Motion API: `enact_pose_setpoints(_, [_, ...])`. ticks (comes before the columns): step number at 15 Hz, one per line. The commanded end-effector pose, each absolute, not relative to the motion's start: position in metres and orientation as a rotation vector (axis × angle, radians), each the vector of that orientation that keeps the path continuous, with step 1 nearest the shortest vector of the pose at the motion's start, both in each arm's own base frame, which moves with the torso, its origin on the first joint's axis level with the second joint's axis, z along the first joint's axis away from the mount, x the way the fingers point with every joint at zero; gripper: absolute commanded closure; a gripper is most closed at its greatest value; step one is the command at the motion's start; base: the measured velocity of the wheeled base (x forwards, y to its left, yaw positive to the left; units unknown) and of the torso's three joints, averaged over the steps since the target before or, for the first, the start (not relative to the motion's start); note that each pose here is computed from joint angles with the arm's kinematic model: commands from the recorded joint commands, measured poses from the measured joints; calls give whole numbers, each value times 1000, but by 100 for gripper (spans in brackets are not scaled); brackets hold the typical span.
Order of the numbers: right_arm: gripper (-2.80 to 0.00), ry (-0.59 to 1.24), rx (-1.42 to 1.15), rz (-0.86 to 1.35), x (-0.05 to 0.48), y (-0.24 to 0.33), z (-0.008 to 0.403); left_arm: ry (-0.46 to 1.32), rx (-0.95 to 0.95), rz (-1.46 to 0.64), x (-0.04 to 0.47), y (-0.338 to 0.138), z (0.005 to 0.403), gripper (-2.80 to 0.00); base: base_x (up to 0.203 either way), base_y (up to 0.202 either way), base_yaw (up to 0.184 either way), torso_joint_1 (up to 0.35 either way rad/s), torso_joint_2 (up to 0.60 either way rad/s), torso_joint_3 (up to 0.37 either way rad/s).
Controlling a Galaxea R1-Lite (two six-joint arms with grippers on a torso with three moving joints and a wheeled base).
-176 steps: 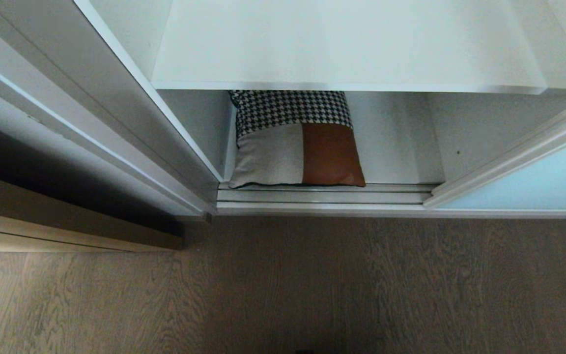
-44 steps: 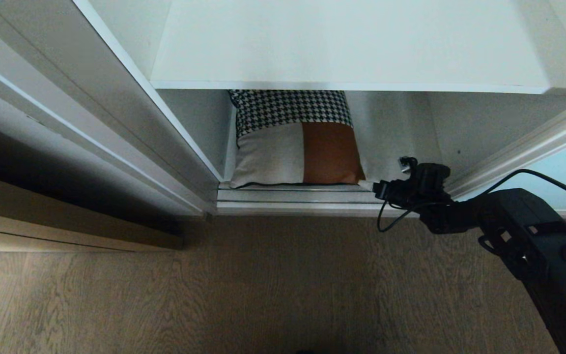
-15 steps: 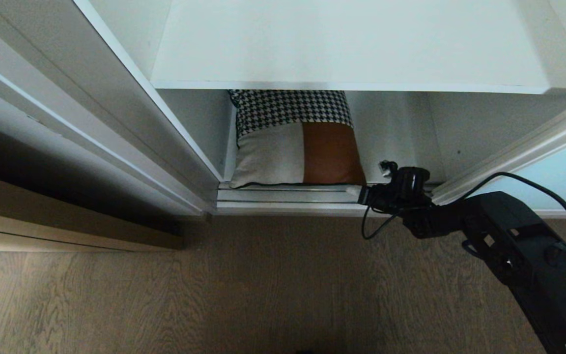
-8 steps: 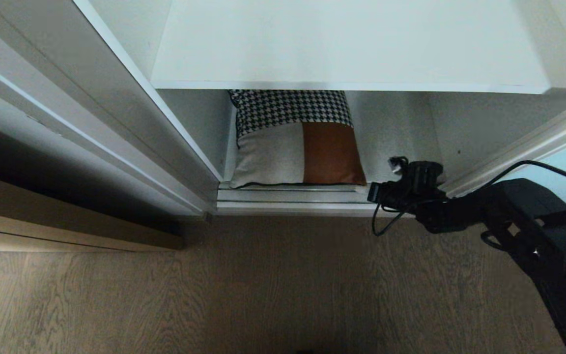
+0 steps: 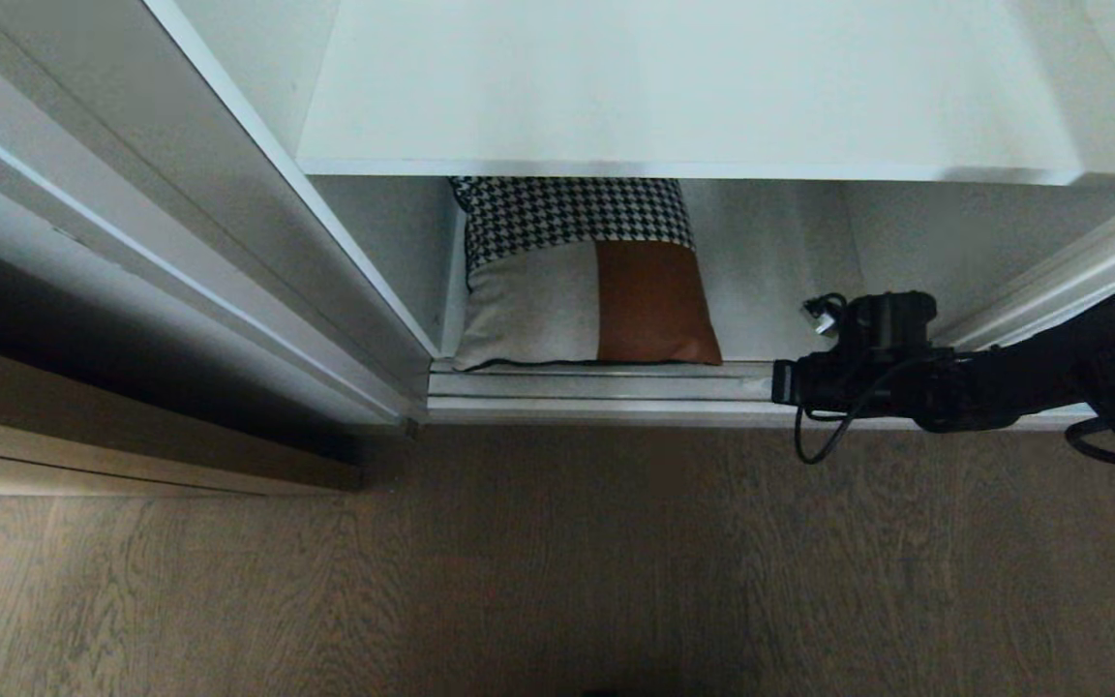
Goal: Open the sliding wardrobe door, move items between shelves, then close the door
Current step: Place the pillow on the higher shelf
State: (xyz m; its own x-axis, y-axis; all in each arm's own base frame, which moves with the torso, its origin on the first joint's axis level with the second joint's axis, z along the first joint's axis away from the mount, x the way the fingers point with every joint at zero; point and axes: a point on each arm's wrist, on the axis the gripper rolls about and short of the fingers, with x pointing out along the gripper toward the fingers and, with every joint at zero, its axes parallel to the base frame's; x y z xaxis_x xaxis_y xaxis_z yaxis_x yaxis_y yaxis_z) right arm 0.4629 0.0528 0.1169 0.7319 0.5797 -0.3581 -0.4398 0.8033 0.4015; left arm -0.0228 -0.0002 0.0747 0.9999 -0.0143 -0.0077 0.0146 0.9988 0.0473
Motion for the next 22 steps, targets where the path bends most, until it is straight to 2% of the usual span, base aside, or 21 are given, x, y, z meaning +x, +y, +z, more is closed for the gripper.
enact_pose_setpoints(1, [0, 471, 288, 567, 441, 51, 142, 9, 48, -14, -23, 0, 74, 0, 0, 0, 0, 0, 0, 0])
enact_pose_setpoints(7, [0, 471, 226, 504, 433, 36, 150, 9, 49, -15, -23, 0, 74, 0, 0, 0, 0, 0, 0, 0])
enact_pose_setpoints(15, [0, 538, 245, 500, 428, 36, 130, 8, 25, -9, -23, 0, 74, 0, 0, 0, 0, 0, 0, 0])
enact_pose_setpoints(22, [0, 541, 253, 501, 425, 36, 132, 8, 23, -7, -23, 0, 74, 0, 0, 0, 0, 0, 0, 0])
